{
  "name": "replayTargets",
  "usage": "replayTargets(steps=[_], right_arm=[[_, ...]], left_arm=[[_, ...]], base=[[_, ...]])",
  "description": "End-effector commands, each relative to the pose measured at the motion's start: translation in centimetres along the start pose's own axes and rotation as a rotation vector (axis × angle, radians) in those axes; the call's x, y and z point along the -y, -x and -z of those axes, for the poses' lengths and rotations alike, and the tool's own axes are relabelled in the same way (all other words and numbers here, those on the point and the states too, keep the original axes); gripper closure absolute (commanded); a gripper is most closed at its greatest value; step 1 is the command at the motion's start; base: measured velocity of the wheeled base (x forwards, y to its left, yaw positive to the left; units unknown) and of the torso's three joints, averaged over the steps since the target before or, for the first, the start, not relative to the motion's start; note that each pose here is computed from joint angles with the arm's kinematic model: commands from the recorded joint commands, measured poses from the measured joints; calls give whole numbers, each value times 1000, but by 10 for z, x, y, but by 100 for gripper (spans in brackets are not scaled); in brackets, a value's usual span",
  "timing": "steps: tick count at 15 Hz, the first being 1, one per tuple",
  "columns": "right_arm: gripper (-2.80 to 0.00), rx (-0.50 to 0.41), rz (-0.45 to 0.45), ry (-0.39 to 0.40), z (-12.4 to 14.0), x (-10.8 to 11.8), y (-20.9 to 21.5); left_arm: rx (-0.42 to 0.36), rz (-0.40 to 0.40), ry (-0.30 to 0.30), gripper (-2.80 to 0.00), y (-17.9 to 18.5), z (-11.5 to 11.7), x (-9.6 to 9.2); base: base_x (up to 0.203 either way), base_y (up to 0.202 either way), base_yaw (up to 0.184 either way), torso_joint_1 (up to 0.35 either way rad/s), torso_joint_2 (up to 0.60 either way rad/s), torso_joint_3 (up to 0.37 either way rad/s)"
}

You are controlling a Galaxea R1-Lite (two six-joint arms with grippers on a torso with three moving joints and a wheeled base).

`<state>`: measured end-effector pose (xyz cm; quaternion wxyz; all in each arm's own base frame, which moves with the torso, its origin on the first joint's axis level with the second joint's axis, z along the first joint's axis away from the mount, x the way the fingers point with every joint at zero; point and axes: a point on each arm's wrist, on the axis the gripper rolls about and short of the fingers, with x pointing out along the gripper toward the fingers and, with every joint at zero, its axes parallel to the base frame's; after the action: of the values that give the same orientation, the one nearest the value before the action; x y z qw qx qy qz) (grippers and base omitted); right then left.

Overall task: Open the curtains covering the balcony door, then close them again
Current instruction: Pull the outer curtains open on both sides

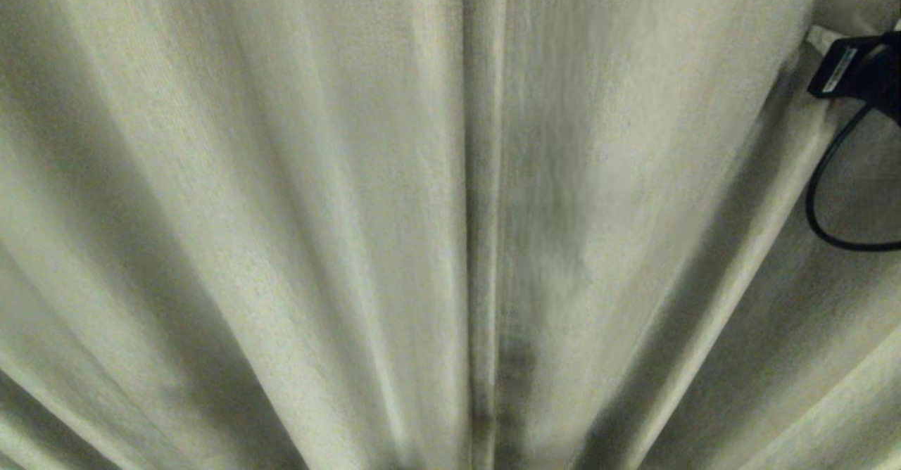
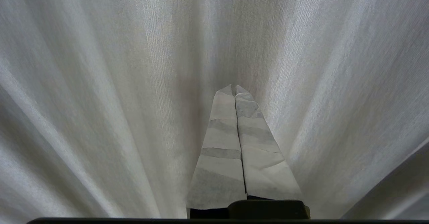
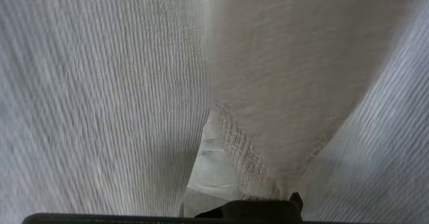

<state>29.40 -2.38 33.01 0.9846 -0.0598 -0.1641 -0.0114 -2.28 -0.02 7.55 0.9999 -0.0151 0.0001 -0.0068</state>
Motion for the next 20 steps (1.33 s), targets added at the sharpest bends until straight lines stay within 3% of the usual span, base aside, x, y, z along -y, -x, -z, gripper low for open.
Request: replayTargets(steps=[1,9,16,20], right_arm=[[0,18,70,27,-1,23,-11],[0,5,380,151,-6,143,-12],[0,-15,540,211,9,218,-7],[0,-27,580,242,17,257,2]], left_arm=[[0,0,0,0,0,0,0],[0,0,0,0,0,0,0],[0,0,0,0,0,0,0],[0,0,0,0,0,0,0]], base=[[0,0,0,0,0,0],[0,0,0,0,0,0],[0,0,0,0,0,0],[0,0,0,0,0,0]])
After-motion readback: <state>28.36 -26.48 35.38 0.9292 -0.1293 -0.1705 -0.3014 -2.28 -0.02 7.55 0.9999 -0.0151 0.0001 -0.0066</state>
